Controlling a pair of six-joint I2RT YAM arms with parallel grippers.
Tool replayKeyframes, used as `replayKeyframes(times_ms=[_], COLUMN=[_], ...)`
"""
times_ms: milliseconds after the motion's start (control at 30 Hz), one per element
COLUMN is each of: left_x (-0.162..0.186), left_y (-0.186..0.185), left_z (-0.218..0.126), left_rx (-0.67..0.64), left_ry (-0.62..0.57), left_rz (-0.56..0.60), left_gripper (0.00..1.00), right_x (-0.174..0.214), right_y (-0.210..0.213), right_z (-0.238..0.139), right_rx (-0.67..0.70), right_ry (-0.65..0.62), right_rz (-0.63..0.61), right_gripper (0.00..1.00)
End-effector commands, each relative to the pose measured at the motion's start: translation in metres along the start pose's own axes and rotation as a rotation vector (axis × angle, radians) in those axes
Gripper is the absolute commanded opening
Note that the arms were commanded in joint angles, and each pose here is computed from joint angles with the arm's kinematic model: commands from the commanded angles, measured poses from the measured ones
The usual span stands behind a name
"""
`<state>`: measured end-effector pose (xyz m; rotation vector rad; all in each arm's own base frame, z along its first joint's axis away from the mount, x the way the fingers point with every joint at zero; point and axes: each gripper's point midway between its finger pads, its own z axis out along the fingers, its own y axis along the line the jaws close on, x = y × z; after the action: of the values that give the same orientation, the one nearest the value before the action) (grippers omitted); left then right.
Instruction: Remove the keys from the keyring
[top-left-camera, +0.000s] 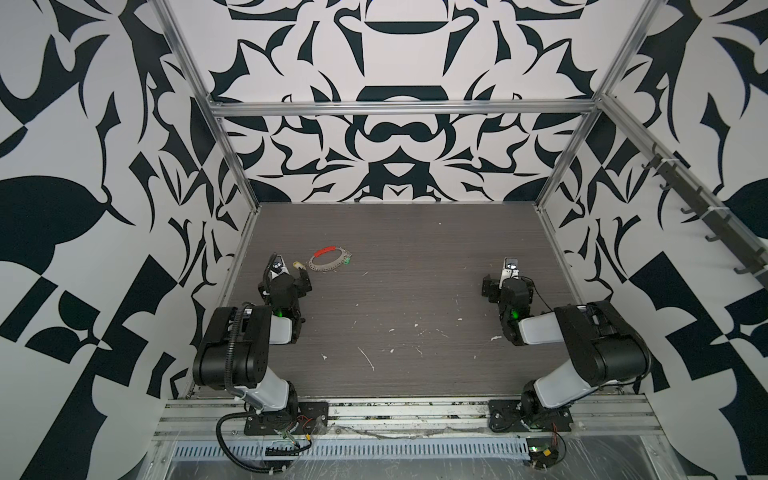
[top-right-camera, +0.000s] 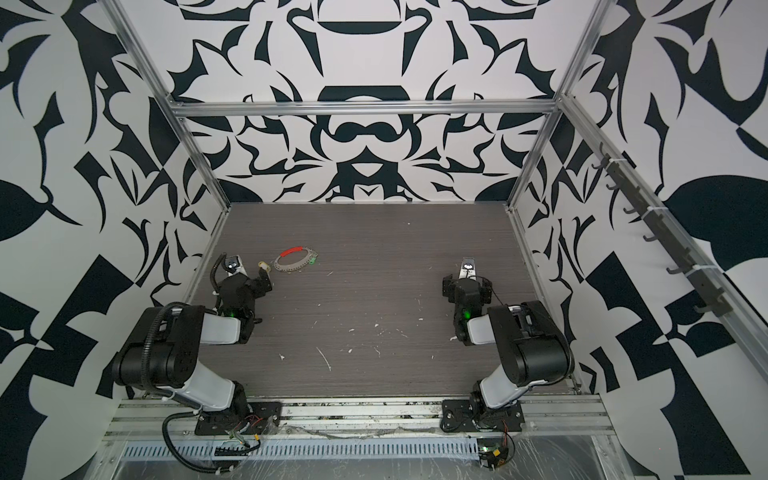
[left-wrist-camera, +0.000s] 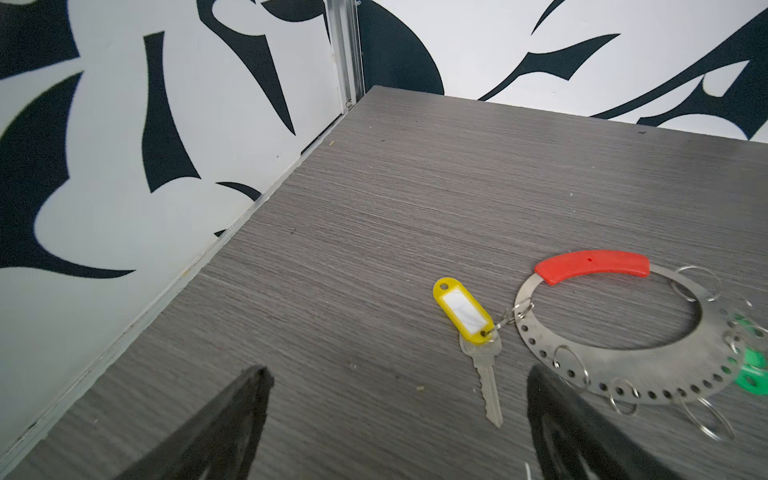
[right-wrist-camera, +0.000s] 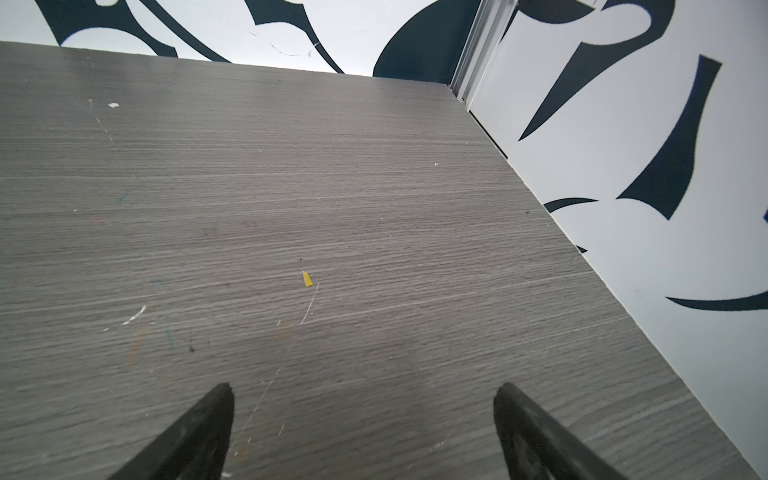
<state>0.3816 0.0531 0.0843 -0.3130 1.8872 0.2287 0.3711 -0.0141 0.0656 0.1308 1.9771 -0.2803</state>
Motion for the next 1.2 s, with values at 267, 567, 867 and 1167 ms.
replayKeyframes(times_ms=[267,567,867,1167], left_x=[-0.012,-0.012,-0.015,-0.061], left_y=[-0.001,-0.001,0.001,0.007], left_z=[0.001,0.001,0.0,-0.023], left_rx=[0.007,0.007,-0.002,-0.039], left_ry=[-0.037,-0.037,-0.053,-0.032], left_rz=[-0.021,-0.021,-0.026,-0.061], left_gripper=[0.99,0.99,0.99,0.99], right_x=[-0.022,-0.022,-0.033,-0.077], right_y=[0.0,0.001,-0.003,-0.009], right_z=[0.001,0.001,-0.01,-0.031], right_rx=[0.009,0.002,-0.002,0.015], right_ry=[-0.067,-0.065,-0.087,-0.057], right_rz=[0.019,0.019,0.037,0.125], right_gripper=[1.0,1.0,1.0,1.0])
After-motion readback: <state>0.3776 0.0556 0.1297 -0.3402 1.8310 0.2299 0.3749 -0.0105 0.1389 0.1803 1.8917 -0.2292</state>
